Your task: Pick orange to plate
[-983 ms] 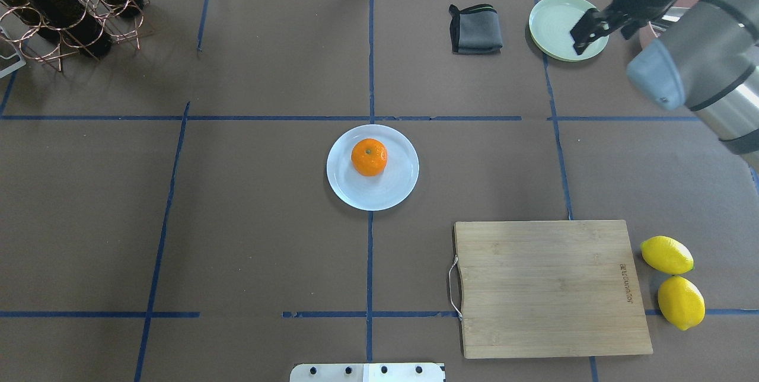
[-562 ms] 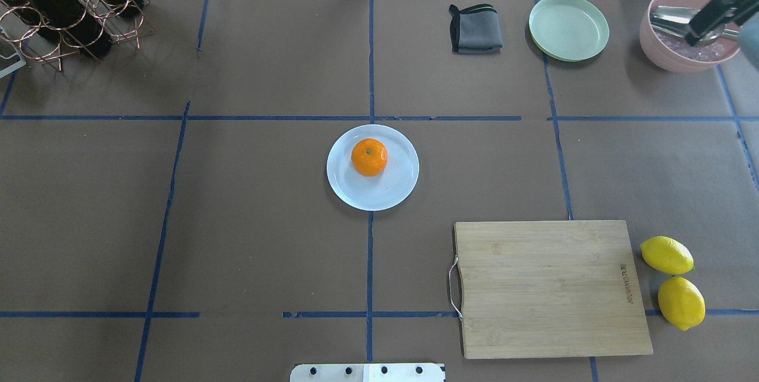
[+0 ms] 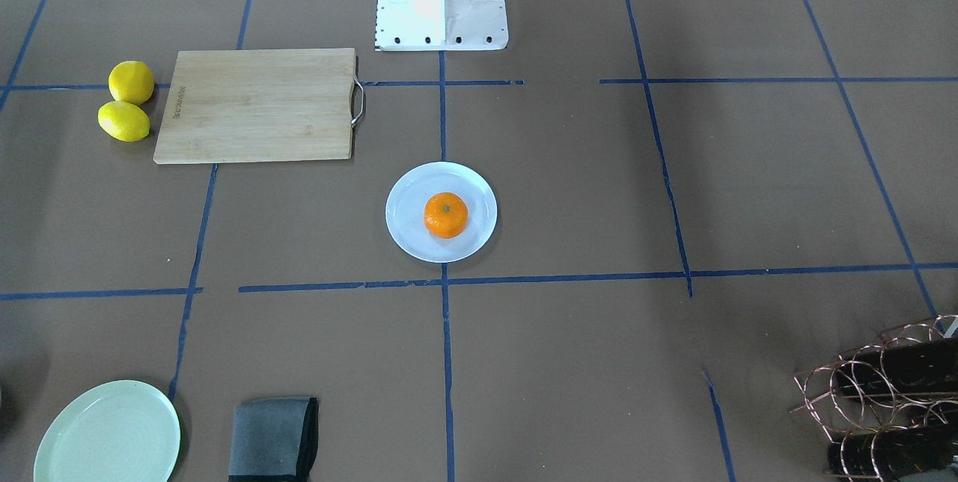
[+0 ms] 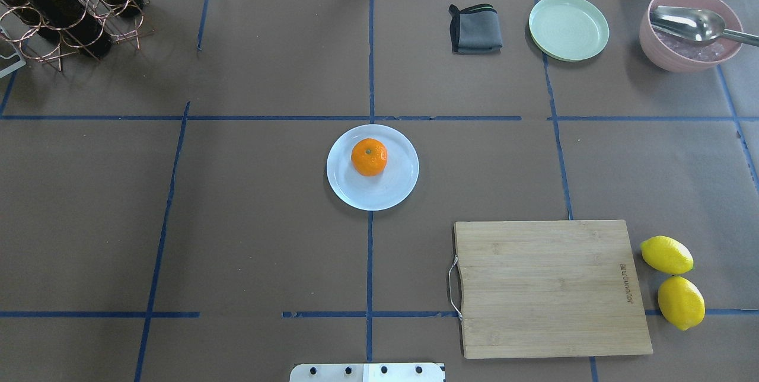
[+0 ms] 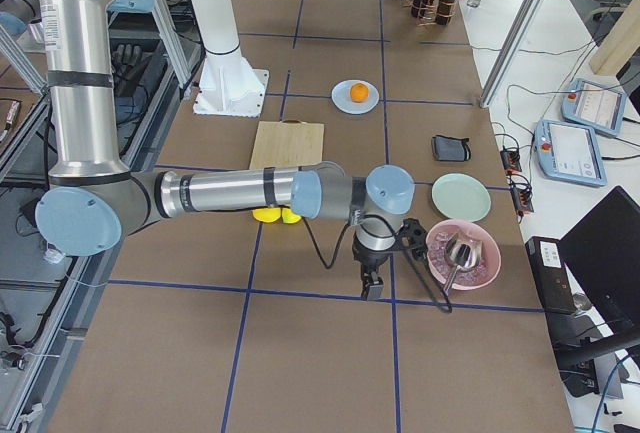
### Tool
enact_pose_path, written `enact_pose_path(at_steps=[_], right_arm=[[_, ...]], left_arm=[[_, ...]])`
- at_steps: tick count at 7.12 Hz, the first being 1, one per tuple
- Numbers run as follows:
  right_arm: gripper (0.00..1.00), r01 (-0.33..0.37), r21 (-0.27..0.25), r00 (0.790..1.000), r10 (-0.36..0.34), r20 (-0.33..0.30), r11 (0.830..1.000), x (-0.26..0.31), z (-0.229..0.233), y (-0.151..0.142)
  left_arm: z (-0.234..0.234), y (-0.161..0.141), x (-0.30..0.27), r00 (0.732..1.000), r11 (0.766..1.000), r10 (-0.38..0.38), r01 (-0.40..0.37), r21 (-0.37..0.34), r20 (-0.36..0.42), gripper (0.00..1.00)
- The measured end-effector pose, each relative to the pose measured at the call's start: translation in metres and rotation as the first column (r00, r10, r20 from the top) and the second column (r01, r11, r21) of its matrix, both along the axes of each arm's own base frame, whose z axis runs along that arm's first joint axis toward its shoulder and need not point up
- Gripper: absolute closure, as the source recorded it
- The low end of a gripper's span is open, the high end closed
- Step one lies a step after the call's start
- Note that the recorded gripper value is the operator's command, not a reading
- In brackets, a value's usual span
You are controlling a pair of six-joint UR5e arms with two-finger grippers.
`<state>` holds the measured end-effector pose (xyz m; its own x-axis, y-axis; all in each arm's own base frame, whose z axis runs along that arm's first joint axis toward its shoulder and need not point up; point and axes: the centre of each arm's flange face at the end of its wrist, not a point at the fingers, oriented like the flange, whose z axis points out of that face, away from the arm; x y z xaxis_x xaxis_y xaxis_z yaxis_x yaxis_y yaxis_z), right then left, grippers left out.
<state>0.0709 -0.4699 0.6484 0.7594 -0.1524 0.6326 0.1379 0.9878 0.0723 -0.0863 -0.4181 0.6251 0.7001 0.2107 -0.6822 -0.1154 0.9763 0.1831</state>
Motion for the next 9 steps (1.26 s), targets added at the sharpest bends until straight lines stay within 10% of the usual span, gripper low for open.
enact_pose_path(at_steps=[9], right_arm=[[0.0,-0.08,-0.038,0.996,0.081,0.043,0.996,-0.003,-0.012,0.009]], left_arm=[[0.0,0.001,0.0,1.0,1.0,-0.001,0.001,-0.001,0.002,0.0]])
